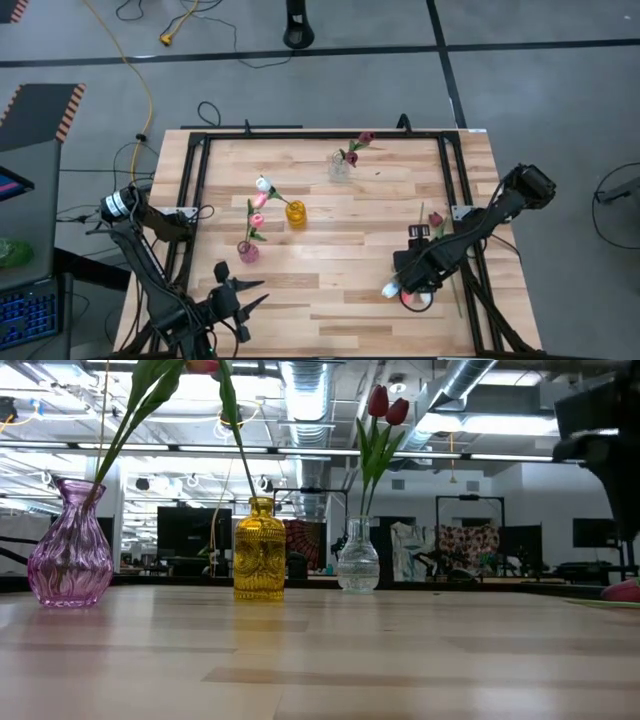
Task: Sort flowers into vase by color
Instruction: Put the white flower into the yellow vase
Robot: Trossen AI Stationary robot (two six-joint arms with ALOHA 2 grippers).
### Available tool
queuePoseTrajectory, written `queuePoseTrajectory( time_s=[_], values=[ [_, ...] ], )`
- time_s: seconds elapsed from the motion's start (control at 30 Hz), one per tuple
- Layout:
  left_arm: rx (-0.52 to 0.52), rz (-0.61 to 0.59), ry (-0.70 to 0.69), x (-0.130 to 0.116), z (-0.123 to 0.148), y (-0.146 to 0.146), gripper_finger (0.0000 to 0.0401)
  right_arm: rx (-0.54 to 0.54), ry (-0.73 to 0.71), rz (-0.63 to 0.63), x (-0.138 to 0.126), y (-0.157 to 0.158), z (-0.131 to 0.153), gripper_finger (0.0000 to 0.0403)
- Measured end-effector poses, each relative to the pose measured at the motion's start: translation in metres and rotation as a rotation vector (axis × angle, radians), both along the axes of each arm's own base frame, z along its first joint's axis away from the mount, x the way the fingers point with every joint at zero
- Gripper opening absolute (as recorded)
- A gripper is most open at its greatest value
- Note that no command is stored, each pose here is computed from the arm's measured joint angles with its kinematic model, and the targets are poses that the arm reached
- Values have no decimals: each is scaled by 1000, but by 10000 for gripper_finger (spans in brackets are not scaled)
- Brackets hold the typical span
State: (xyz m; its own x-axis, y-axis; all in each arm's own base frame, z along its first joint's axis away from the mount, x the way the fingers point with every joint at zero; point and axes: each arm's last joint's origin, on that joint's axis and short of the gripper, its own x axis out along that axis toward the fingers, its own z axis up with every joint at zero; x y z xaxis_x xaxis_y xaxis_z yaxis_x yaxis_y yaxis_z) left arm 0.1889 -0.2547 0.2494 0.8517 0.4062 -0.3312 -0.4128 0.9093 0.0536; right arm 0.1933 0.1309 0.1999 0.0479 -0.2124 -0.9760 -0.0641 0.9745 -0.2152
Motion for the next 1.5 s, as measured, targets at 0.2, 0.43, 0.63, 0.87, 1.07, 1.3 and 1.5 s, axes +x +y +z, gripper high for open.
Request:
queuePoseTrajectory(
  time_s=[0.2, 0.43, 0.63, 0.87, 1.07, 1.3, 1.5],
  values=[
    [-1, 1, -2, 0, 0, 0, 137, 11, 3, 11, -4, -2, -15, 214],
    [-2, 1, -3, 0, 0, 0, 137, 36, -3, 41, -7, -5, -31, 214],
    [-3, 1, -4, 0, 0, 0, 137, 78, 22, 38, -13, -7, -44, 214],
    [-4, 1, -4, 0, 0, 0, 137, 84, 12, 38, -14, -8, -49, 212],
    [-4, 1, -4, 0, 0, 0, 137, 84, 12, 38, -14, -8, -49, 181],
    [-4, 1, -4, 0, 0, 0, 137, 85, 12, 38, -14, -8, -49, 121],
    [-6, 1, -5, 0, 0, 0, 137, 87, 10, 38, -14, -7, -49, 73]
  ],
)
